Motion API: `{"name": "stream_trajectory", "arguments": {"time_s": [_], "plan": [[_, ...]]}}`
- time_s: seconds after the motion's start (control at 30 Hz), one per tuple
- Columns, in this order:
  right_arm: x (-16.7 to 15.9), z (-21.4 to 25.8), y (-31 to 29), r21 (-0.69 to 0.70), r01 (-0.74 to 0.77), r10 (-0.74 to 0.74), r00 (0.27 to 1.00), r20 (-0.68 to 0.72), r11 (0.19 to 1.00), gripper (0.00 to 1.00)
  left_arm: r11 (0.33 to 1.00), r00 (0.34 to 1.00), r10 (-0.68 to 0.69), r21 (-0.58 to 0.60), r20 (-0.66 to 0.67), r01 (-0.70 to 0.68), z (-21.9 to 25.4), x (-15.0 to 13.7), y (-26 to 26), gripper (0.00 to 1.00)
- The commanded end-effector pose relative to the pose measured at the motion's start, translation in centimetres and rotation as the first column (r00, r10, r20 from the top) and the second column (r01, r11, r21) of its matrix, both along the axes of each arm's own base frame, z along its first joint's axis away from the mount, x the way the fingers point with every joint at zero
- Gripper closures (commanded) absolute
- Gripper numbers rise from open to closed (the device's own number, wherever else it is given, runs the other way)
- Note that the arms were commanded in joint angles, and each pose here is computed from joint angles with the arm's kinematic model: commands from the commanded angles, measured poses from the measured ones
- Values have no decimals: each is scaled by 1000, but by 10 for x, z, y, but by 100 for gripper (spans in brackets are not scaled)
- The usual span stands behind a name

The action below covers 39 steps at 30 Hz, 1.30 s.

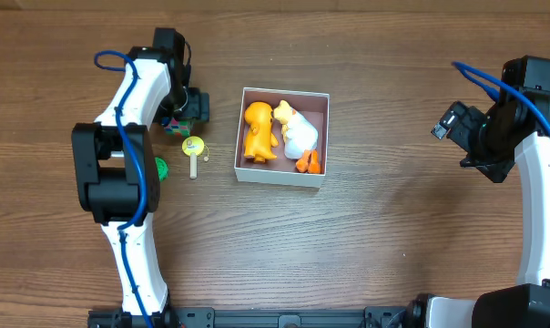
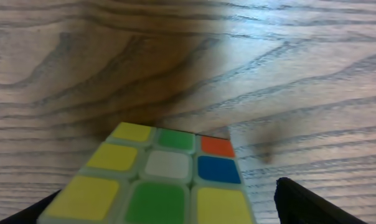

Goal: Pack container
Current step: 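Grasp the Rubik's cube with the left gripper, then lower the Rubik's cube into the box front and release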

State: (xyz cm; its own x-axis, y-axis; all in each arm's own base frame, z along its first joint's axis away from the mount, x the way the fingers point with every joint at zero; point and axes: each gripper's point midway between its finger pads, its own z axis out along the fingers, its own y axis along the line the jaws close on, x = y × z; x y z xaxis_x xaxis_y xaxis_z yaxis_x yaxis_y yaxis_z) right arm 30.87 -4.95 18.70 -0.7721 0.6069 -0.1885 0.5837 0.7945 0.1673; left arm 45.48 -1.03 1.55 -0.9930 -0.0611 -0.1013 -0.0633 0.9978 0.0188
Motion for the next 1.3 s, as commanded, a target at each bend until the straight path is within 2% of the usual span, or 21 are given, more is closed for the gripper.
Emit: {"name": "stream_trajectory", "arguments": {"time_s": [0.0,0.13,0.27,0.4,0.5,0.57,0.7,0.8,0.87,1.03,1.13,1.27], "plan": [[0,2,0,1,1,-1,1000,11,1000,1,999,1000,-2,33,23,1,5,8,4,19],[0,2,0,0,1,-1,1000,10,1000,1,999,1000,-2,34,12,2,5,5,4,30],[0,2,0,0,1,-1,1000,10,1000,1,999,1000,-3,34,0,3,5,2,4,34],[0,2,0,0,1,-1,1000,10,1000,1,999,1000,-3,34,-12,3,13,0,4,44],[-1,2,0,0,1,-1,1000,9,1000,1,1000,1000,11,22,0,-11,45,6,2,55],[-1,2,0,0,1,-1,1000,9,1000,1,999,999,42,15,26,-43,82,11,1,60],[-2,2,0,1,1,-1,1000,4,1000,1,997,998,32,-78,50,-28,138,7,-18,61],[-2,2,0,2,1,-1,1000,1,1000,1,976,999,-13,-216,50,23,174,-7,-55,63],[-2,2,0,1,0,0,1000,1,1000,1,967,997,-57,-247,57,69,190,-16,-78,64],[-3,2,0,-1,1,-1,1000,0,1000,1,948,969,-235,-202,82,247,200,-41,-153,65],[-3,2,0,-1,1,-1,1000,-2,1000,1,963,966,-248,-91,75,255,195,-60,-193,65],[-5,1,0,1,1,-1,1000,-9,1000,1,966,963,-257,-4,79,258,189,-83,-229,61]]}}
